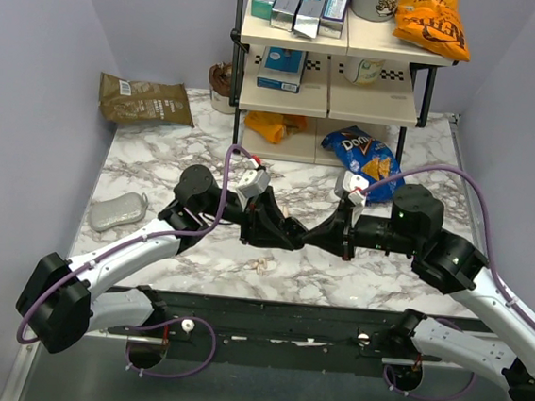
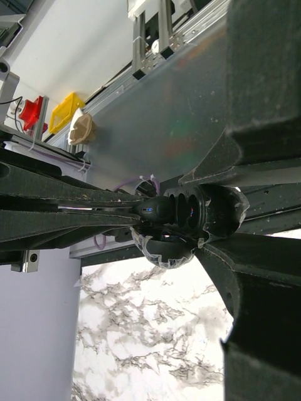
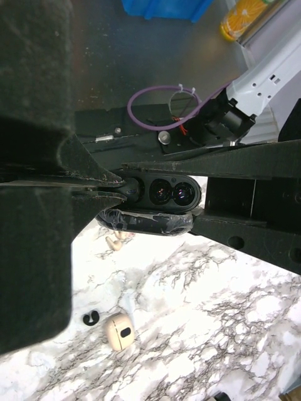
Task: Insert the wireless bluetooth earbuds into the charging case
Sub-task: Place the earbud in the charging case.
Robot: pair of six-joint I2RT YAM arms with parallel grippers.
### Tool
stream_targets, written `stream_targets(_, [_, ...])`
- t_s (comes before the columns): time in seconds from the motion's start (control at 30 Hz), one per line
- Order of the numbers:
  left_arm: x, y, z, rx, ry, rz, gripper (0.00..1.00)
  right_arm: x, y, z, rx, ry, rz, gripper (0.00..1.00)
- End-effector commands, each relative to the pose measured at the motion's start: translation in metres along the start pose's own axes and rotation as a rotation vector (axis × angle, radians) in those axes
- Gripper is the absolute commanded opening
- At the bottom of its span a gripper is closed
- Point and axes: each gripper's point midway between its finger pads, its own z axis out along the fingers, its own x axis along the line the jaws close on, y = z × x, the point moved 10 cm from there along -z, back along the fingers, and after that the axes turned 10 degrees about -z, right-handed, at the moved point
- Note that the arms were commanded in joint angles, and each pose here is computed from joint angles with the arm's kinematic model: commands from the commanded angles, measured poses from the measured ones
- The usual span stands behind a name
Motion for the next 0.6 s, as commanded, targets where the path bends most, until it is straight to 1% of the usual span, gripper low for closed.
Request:
stream_targets(0.0, [-0.0085,0.0118,0.0015,-0.031,-0.012,0.092,0.00,-0.0016,-0.0037,0.0031,0.006,-0.028,0.011,0.01])
stream_targets(0.3, [-0.0073,0.0134,0.0014,-0.054,0.010,0.101,0.00,-0.0023,-0.0073,0.0087,0.022,-0.016,0.018,0.01])
stream_targets(0.33, [-0.0073,0.0140,0.0018,-0.058,0.012,0.107,0.00,-0.0010,-0.0075,0.0091,0.024,-0.015,0.044,0.01])
stream_targets(0.43, [-0.0063,0.0144,0.0022,-0.076,0.020,0.111,0.00,-0.0005,-0.0072,0.0089,0.023,-0.016,0.048,0.01])
stream_targets(0.57, [-0.0050,0.0145,0.0026,-0.096,0.029,0.111,0.00,-0.0004,-0.0054,0.0077,0.019,-0.023,0.048,0.05])
